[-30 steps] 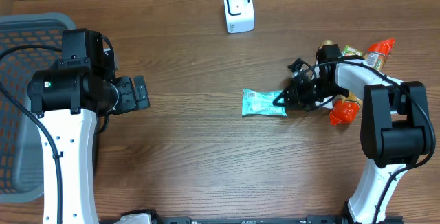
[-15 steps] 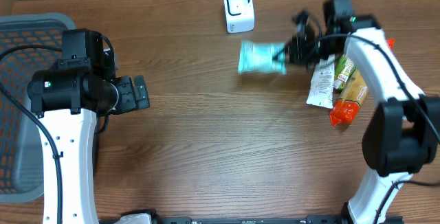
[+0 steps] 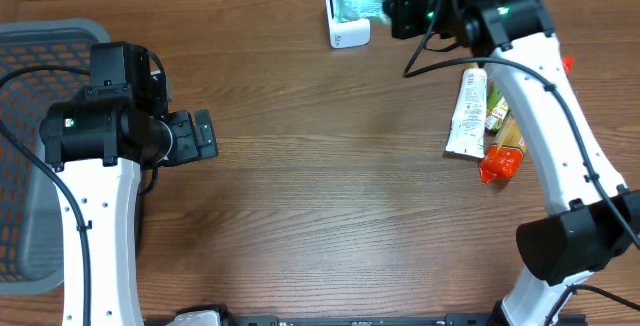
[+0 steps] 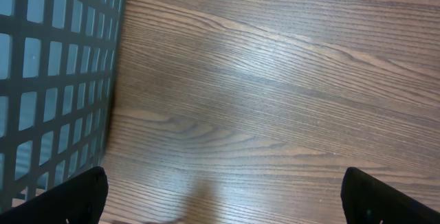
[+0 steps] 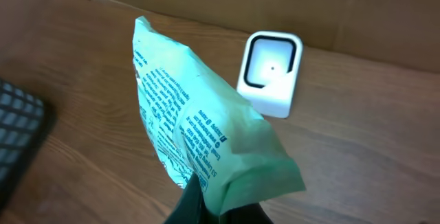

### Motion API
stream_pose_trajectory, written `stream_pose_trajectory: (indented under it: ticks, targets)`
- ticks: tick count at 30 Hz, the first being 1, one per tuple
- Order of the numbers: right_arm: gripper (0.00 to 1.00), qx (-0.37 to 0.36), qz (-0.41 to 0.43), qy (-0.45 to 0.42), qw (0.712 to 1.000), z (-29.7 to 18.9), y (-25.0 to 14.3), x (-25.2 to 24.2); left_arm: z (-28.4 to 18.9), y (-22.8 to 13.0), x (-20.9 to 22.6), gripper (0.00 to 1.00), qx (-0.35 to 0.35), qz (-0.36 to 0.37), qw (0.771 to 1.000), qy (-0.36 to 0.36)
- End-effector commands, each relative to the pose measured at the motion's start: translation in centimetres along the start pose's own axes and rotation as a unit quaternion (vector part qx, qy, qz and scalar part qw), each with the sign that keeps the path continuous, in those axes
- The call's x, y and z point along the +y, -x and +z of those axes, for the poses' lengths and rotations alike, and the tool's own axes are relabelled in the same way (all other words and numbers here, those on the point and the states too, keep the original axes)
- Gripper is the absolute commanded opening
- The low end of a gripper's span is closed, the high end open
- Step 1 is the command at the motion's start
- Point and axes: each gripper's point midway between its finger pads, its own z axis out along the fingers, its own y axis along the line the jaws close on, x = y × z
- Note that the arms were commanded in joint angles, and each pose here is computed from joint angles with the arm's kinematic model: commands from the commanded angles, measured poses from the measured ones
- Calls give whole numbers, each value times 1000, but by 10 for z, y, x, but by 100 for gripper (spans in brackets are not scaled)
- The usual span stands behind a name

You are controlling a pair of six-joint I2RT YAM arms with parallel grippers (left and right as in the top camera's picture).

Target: Scan the item barcode

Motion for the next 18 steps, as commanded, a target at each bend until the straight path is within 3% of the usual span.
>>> stream_pose_trajectory:
  ticks: [1,7,11,18]
  targets:
    - [4,-21,-31,-67,997,-5,11,-18,-3,3,2,100,-5,8,1000,3]
    - [4,-19,-66,-81,994,-5,12,-21,-3,3,2,99,-5,8,1000,3]
    - [4,-29,-116,-153,981,-2,20,-37,-3,3,2,99,-5,8,1000,3]
    - [4,-40,-293,-301,907,24,49,-48,-3,3,2,100,-5,8,1000,3]
